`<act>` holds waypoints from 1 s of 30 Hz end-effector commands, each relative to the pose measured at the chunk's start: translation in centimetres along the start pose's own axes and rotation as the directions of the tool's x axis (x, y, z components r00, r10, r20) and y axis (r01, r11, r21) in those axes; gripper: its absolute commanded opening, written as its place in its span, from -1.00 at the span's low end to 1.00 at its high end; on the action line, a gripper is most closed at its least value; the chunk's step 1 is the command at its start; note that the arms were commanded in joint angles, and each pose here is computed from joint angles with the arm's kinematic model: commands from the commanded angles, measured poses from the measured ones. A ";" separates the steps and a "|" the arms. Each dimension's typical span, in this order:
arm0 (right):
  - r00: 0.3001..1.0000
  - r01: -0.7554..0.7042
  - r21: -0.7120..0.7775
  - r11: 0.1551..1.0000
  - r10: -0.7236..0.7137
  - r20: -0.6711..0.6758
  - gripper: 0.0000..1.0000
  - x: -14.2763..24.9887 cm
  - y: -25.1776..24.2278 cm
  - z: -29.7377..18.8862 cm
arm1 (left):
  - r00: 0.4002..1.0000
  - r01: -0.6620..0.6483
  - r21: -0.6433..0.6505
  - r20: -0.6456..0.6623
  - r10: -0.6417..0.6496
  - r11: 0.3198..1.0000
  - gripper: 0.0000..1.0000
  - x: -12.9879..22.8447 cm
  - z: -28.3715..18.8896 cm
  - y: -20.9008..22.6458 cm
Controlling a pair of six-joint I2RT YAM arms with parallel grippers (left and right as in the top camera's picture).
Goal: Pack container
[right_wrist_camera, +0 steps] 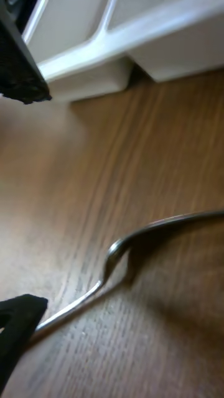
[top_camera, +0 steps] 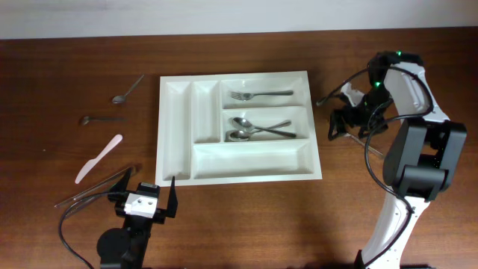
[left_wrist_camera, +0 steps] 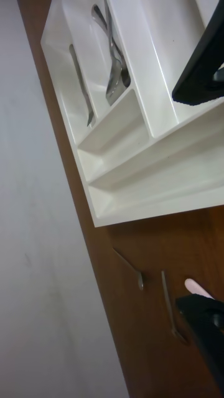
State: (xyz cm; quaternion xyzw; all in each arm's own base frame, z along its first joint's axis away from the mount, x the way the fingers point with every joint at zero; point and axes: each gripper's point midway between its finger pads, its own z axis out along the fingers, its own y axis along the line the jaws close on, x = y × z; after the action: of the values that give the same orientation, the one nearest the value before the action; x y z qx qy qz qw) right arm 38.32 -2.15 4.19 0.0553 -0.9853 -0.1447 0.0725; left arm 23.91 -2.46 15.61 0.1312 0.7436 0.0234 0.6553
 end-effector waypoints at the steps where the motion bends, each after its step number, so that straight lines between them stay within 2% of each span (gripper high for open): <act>1: 1.000 -0.024 0.029 0.999 0.025 -0.009 0.99 0.3 -0.8 0.3 | 1.000 -0.002 0.004 0.003 0.002 1.000 0.99 0.1 0.0 -0.1; 12: 0.992 -0.123 0.021 0.992 0.122 0.032 1.00 0.6 -4.0 0.4 | 1.000 -0.002 0.004 0.003 0.002 1.000 0.99 0.1 0.0 -0.1; 16: 0.988 -0.150 0.019 0.988 0.150 0.044 0.80 0.8 -5.0 0.6 | 1.000 -0.002 0.004 0.003 0.002 1.000 0.99 0.2 0.0 -0.1; 24: 0.987 -0.154 0.019 0.988 0.153 0.048 0.78 0.8 -5.2 1.6 | 1.000 -0.002 0.004 0.003 0.002 1.000 0.98 0.2 0.0 -0.1; 30: 0.986 -0.169 0.011 0.986 0.168 0.015 0.60 2.1 -5.3 4.1 | 1.000 -0.002 0.004 0.003 0.002 1.000 0.99 0.1 0.0 -0.1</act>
State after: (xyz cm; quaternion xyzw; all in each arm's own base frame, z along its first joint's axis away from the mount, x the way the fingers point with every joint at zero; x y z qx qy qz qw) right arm 37.47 -6.71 0.52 -0.0236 -0.9900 -0.1280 0.0548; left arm 23.91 -2.46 15.62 0.1314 0.7434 0.0236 0.6554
